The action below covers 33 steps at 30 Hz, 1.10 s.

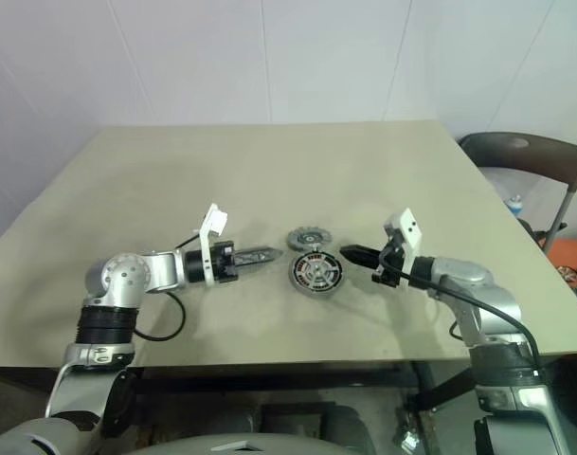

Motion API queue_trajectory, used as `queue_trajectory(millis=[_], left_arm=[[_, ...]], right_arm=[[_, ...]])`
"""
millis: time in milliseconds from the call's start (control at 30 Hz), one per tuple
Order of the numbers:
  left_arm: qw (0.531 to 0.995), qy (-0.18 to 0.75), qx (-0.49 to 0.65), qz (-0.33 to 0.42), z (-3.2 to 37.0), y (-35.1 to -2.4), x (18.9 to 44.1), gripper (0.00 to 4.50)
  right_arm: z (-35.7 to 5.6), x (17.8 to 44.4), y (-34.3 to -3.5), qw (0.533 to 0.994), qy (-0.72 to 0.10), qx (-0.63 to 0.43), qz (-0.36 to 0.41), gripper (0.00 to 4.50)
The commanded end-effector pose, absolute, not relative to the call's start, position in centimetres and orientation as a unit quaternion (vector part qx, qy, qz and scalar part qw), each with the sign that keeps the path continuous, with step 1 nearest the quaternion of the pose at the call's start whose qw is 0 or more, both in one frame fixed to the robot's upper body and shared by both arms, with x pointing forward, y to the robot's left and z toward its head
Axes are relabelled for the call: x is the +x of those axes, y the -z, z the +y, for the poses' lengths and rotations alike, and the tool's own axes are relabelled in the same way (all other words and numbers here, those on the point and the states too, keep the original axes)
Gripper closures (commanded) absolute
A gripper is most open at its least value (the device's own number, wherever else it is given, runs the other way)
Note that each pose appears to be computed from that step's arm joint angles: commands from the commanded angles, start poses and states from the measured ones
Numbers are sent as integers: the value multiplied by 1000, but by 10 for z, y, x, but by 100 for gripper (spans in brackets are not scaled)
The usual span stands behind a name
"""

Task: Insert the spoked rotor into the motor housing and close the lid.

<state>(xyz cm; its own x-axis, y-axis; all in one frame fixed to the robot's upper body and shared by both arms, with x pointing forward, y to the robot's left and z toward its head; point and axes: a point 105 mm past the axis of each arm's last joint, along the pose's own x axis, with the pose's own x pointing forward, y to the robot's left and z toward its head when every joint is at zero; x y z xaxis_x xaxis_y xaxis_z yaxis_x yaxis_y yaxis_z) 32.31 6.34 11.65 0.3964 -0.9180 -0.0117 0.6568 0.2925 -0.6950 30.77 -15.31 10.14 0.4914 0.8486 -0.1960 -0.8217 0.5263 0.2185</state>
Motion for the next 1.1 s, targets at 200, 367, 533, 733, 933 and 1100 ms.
queue_trajectory(millis=[200,367,533,733,933,1100], left_arm=[[825,540,-155,58,47,-125,317,449],[850,514,-111,30,46,-117,326,449],[859,501,-100,8,48,-120,330,449],[872,481,-89,9,59,-115,336,449],[864,496,-90,0,61,-118,332,449],[865,496,-78,-2,69,-114,331,450]], right_arm=[[-122,305,-93,842,-515,45,152,450],[-117,325,-70,868,-464,-11,177,450],[-128,329,-29,859,-432,-143,235,450],[-113,326,-61,856,-482,-46,181,450],[-114,321,-112,841,-524,78,112,450],[-153,325,-99,857,-478,78,174,394]])
